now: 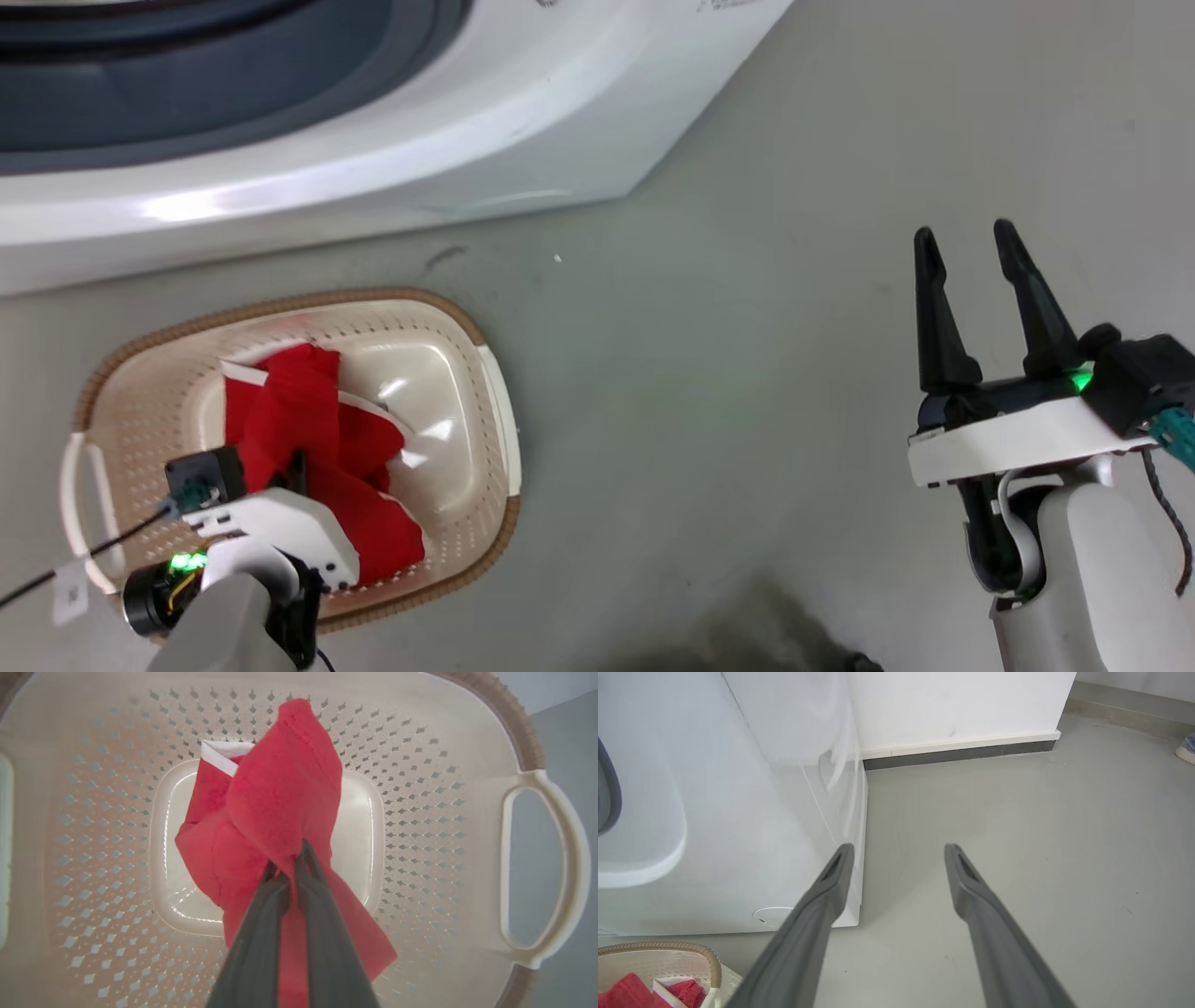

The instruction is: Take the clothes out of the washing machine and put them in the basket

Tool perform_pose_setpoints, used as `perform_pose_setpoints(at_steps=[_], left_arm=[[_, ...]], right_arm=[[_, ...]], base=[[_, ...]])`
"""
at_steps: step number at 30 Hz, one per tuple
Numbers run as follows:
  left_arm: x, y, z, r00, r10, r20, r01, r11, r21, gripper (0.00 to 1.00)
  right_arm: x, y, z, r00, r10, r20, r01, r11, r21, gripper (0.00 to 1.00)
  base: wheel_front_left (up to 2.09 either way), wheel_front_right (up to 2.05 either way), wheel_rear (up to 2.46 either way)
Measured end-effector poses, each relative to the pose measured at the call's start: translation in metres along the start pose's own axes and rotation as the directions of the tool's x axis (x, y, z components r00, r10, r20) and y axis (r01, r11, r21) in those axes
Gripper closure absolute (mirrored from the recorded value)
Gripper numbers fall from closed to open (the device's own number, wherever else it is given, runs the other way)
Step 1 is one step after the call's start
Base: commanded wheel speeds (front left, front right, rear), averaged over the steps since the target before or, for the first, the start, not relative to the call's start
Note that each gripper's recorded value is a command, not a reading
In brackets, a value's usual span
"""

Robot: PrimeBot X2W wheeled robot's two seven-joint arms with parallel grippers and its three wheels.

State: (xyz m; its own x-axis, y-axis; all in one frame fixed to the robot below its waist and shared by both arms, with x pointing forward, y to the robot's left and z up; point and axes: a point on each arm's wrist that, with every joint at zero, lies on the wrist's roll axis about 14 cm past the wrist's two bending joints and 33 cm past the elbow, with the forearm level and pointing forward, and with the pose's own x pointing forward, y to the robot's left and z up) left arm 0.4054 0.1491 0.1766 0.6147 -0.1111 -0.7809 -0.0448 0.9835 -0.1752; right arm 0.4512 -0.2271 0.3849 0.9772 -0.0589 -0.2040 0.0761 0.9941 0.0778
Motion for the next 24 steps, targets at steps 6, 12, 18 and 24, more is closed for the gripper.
perform_pose_setpoints(at_steps=[6, 12, 18, 24], left_arm=[[0.023, 0.004, -0.029, 0.994, 0.011, -0.108, -0.011, 1.0, -0.005, 1.0], [0.031, 0.005, -0.052, 0.981, 0.02, -0.195, -0.023, 1.0, -0.011, 1.0], [0.031, 0.004, -0.056, 0.974, 0.023, -0.224, -0.03, 0.999, -0.031, 0.0], [0.028, 0.002, -0.048, 0.979, 0.025, -0.205, -0.034, 0.999, -0.038, 0.0]], right_arm=[[0.008, -0.006, -0.016, 1.0, -0.013, -0.029, 0.013, 1.0, -0.006, 0.0], [0.008, -0.013, -0.027, 0.998, -0.031, -0.053, 0.03, 0.999, -0.017, 0.0], [0.009, -0.015, -0.024, 0.998, -0.035, -0.045, 0.034, 0.999, -0.016, 0.0], [0.007, -0.015, -0.013, 0.999, -0.035, -0.019, 0.035, 0.999, -0.017, 0.0]], base=[[0.0, 0.0, 0.0], [0.0, 0.0, 0.0], [0.0, 0.0, 0.0], [0.0, 0.0, 0.0]])
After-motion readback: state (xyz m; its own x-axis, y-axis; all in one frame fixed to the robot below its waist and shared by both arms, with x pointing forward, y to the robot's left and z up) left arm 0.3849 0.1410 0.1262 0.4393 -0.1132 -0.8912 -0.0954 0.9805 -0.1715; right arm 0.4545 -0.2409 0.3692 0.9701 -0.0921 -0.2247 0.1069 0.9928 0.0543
